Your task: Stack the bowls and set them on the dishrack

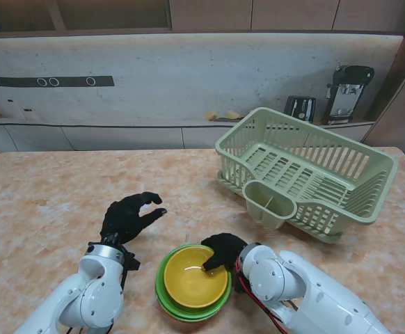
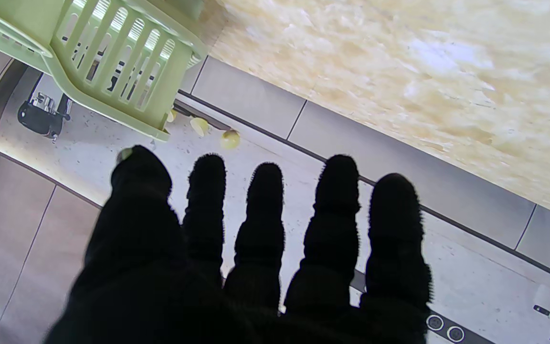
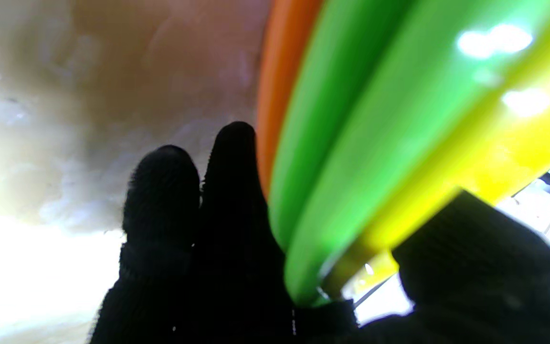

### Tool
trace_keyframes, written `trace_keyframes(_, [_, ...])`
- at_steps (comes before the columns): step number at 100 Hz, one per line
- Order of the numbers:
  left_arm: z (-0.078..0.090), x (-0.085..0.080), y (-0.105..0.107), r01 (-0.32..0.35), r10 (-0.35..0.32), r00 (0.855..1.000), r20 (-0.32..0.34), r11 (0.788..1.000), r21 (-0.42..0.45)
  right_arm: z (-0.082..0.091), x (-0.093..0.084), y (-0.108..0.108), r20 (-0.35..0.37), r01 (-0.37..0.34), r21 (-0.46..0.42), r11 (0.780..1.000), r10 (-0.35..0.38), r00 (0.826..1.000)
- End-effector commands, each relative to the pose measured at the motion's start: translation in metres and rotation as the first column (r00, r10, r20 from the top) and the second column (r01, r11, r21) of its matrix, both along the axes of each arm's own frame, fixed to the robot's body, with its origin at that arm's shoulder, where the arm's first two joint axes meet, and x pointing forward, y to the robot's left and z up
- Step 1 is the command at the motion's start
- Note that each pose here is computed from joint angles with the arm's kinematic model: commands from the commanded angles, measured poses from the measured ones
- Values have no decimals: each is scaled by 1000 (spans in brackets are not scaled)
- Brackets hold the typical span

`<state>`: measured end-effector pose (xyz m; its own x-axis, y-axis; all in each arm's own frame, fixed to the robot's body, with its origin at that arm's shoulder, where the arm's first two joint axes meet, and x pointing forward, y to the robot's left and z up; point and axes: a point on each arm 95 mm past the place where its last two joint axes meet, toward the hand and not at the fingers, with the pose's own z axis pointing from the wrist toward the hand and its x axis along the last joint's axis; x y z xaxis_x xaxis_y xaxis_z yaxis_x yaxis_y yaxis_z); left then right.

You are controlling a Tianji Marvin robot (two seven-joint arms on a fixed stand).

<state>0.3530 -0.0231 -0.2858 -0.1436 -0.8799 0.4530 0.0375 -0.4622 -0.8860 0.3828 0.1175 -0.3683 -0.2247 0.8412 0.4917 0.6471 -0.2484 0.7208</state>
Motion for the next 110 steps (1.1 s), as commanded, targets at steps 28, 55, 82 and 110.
trace_keyframes(28, [1,-3,-1,-8,8,1000,9,1000,-6,-5,-14,5,-24,44,34,998,-43,999])
trace_keyframes(55, [2,-4,1,-18,18,1000,20,1000,-5,-8,-12,7,20,115,61,992,-116,993])
trace_keyframes(82, [2,-4,1,-21,21,1000,22,1000,-9,-10,-10,8,40,172,108,979,-177,983])
trace_keyframes(110, [2,-3,1,-22,22,999,24,1000,-11,-8,-10,8,41,228,205,952,-241,970])
